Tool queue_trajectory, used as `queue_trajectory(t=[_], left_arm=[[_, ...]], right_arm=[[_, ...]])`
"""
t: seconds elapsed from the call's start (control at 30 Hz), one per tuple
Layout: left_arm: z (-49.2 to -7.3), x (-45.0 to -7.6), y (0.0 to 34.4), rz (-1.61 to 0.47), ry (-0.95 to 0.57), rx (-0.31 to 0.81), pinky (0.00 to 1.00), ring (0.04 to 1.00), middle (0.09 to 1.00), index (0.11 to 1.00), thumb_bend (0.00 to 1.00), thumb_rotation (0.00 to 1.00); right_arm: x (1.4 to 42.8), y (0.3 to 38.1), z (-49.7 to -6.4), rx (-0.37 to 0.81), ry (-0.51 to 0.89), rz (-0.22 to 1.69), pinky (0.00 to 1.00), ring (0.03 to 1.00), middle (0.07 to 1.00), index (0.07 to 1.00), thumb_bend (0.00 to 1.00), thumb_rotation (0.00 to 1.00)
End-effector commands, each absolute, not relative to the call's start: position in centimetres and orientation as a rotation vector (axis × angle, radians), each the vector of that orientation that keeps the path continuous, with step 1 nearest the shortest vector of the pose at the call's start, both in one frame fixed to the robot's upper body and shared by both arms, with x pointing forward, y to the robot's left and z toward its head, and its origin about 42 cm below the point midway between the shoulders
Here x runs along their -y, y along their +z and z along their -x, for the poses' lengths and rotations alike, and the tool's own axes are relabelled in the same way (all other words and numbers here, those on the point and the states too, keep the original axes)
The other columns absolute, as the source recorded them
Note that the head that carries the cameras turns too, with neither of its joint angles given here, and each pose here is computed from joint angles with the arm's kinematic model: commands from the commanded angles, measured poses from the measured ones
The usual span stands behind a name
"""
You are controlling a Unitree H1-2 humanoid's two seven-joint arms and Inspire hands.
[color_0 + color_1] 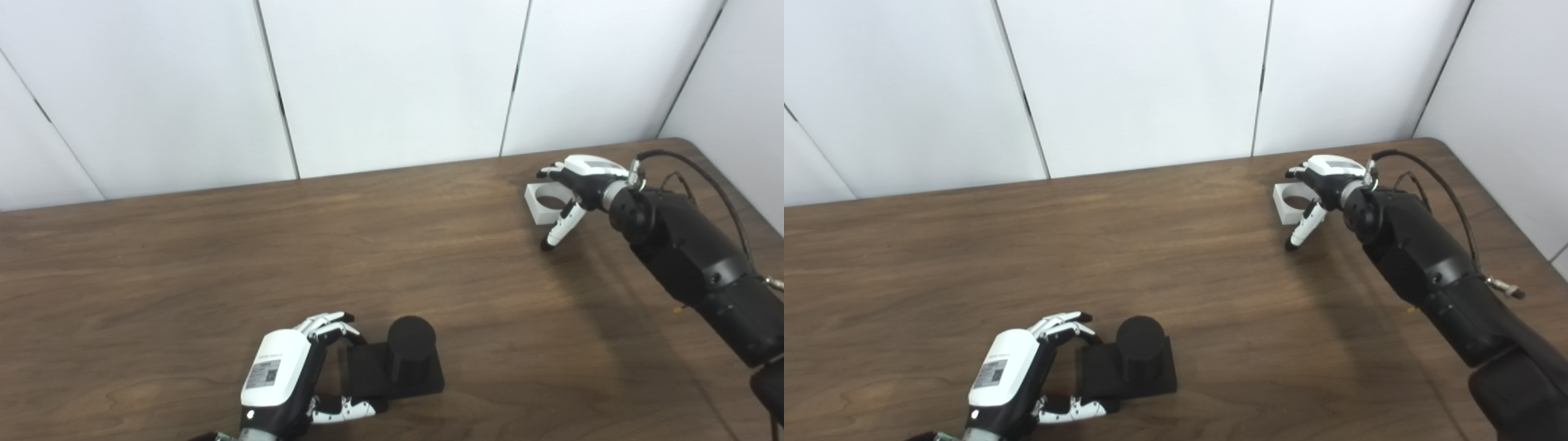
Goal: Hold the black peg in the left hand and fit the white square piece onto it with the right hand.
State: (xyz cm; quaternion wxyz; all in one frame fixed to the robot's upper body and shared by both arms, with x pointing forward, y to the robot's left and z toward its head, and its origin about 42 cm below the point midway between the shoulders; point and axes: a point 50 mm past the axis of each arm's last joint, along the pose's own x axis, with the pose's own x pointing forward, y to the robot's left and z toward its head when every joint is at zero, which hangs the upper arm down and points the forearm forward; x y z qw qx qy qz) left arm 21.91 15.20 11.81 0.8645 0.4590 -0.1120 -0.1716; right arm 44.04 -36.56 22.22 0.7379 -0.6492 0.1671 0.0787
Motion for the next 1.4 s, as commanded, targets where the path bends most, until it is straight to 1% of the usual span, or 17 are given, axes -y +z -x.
queue_trajectory(t=[0.0, 0.23, 0.63, 0.83, 0.87, 0.93, 1.0, 1.13, 1.37], left_arm=[[-20.8, -14.8, 10.3, -0.949, -0.46, 0.145, 0.7, 0.813, 0.797, 0.489, 0.51, 0.05], [-20.8, -14.7, 10.4, -0.944, -0.463, 0.139, 0.7, 0.819, 0.803, 0.49, 0.51, 0.05], [-20.8, -14.7, 10.5, -0.947, -0.463, 0.145, 0.69, 0.813, 0.799, 0.489, 0.51, 0.05], [-20.8, -14.7, 10.5, -0.94, -0.459, 0.143, 0.7, 0.816, 0.8, 0.489, 0.51, 0.05], [-20.8, -14.7, 10.5, -0.938, -0.458, 0.141, 0.7, 0.816, 0.8, 0.489, 0.51, 0.05], [-20.8, -14.7, 10.5, -0.937, -0.458, 0.139, 0.7, 0.817, 0.8, 0.489, 0.51, 0.05], [-20.8, -14.7, 10.5, -0.937, -0.459, 0.139, 0.7, 0.817, 0.802, 0.489, 0.51, 0.05], [-20.8, -14.7, 10.6, -0.942, -0.46, 0.144, 0.69, 0.815, 0.801, 0.49, 0.51, 0.05], [-20.7, -14.7, 10.6, -0.94, -0.456, 0.145, 0.7, 0.815, 0.801, 0.49, 0.51, 0.05]], right_arm=[[37.0, 24.8, -44.9, -0.31, 0.119, 1.47, 1.0, 1.0, 1.0, 0.915, 0.9, 0.26], [37.5, 24.0, -44.6, -0.329, 0.128, 1.486, 1.0, 1.0, 1.0, 0.913, 0.87, 0.27], [37.9, 24.1, -44.5, -0.346, 0.118, 1.494, 1.0, 1.0, 1.0, 0.911, 0.86, 0.27], [38.2, 24.1, -44.5, -0.346, 0.119, 1.521, 1.0, 1.0, 1.0, 0.851, 0.82, 0.3], [38.3, 24.1, -44.5, -0.346, 0.119, 1.526, 1.0, 1.0, 0.993, 0.797, 0.75, 0.32], [38.4, 24.1, -44.6, -0.345, 0.12, 1.534, 1.0, 1.0, 0.991, 0.783, 0.73, 0.32], [38.5, 24.1, -44.6, -0.344, 0.119, 1.539, 1.0, 1.0, 0.976, 0.731, 0.7, 0.31], [38.9, 23.9, -44.7, -0.334, 0.118, 1.549, 0.98, 1.0, 0.95, 0.669, 0.7, 0.29], [39.4, 23.4, -44.4, -0.332, 0.118, 1.554, 0.91, 1.0, 0.927, 0.676, 0.71, 0.28]])
